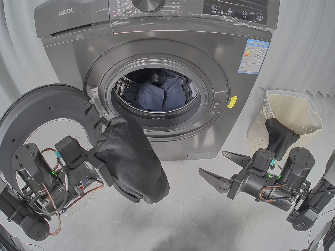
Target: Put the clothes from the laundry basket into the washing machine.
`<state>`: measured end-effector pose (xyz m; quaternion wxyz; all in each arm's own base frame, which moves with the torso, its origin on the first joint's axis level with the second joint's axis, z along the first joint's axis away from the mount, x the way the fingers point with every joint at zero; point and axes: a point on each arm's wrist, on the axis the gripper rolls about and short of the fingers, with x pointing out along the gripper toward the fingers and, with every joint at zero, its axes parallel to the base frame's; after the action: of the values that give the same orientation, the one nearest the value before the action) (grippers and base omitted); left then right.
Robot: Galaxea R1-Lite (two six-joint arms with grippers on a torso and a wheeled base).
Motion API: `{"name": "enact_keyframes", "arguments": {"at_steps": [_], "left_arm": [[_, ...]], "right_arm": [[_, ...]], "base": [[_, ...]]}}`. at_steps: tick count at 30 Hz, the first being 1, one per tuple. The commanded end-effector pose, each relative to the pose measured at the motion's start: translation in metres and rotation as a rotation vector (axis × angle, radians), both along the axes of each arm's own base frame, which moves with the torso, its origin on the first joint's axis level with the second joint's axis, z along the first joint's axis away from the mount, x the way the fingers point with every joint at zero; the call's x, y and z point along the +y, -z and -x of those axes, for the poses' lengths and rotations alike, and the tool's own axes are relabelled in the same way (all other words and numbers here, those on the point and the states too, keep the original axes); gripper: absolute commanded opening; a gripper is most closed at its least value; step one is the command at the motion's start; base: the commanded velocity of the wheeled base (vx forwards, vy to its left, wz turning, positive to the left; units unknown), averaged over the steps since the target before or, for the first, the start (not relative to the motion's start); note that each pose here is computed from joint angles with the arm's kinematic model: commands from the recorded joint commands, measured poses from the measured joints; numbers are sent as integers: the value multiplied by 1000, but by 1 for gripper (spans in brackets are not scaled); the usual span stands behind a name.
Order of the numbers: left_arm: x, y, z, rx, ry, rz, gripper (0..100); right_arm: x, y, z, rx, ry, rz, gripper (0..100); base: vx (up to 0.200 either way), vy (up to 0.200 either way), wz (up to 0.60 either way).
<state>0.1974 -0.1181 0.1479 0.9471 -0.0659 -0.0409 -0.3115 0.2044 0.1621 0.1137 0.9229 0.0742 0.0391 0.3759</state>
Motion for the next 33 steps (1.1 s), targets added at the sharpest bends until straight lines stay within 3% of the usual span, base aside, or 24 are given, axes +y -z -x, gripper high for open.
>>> {"name": "enact_keyframes", "arguments": {"at_steps": [1,18,24,33], "left_arm": [[-1,0,0,1,2,1,0],[-1,4,-5,14,-3,-7,0],[-4,11,-9,25,-9,-43,0],[-5,14,-11,34,-10,-49,0]], "right_arm": [[0,1,0,3,0,2,100],[3,6,-2,19,-4,12,100],[3,7,-1,21,-6,14,100],[4,7,0,21,-12,16,100]], "base": [[0,-200,0],[0,-24,0],[200,0,0],[200,0,0]]}}
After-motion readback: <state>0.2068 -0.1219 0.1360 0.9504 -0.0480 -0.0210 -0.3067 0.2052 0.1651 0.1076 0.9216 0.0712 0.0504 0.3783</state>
